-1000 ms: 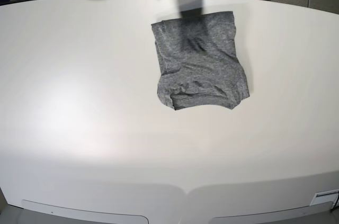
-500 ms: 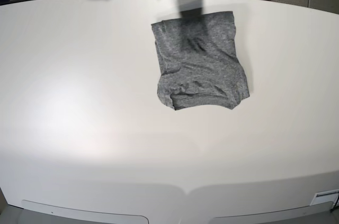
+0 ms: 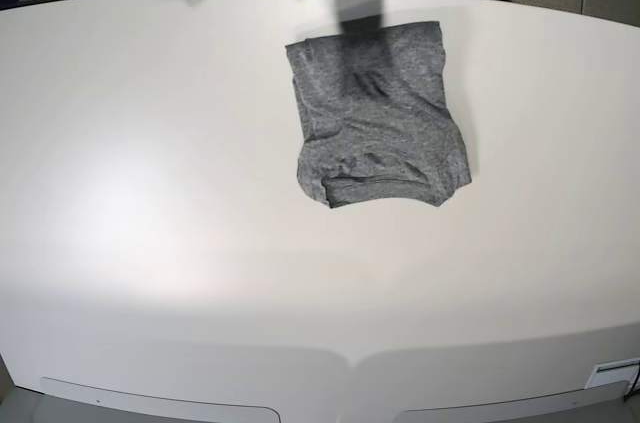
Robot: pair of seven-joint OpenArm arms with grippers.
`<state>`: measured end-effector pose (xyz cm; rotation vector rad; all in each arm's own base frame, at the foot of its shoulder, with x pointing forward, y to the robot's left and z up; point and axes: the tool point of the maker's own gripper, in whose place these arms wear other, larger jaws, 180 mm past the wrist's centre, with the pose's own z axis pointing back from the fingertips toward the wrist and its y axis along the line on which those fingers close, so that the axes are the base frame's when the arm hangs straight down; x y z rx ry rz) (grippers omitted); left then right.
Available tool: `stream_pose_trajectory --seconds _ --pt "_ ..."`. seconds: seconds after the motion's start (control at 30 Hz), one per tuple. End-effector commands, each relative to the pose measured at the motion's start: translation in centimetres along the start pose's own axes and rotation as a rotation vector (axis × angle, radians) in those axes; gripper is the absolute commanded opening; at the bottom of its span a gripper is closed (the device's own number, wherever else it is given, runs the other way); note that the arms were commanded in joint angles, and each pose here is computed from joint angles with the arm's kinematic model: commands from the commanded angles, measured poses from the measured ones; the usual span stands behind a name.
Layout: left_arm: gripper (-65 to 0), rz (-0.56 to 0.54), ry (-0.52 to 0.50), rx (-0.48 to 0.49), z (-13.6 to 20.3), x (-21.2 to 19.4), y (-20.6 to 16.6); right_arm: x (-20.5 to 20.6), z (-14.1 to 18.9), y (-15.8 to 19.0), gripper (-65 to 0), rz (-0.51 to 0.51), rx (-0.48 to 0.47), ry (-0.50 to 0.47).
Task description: Fold the T-shirt properly
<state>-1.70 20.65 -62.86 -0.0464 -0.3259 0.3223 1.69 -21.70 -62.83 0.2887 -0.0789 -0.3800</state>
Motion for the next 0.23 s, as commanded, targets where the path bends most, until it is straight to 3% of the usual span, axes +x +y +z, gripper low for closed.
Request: stream_pose_trajectory --seconds 0.0,0.2 --pt "-65.0 0.0 -0.012 0.01 0.29 -0.02 0.62 0.59 0.4 -0.63 -65.0 0.017 -0.006 -0.01" --pt "-65.0 0.002 -0.011 0.008 0.31 -0.14 0.5 -0.37 0.17 -0.26 -65.0 0.128 -0.006 0.057"
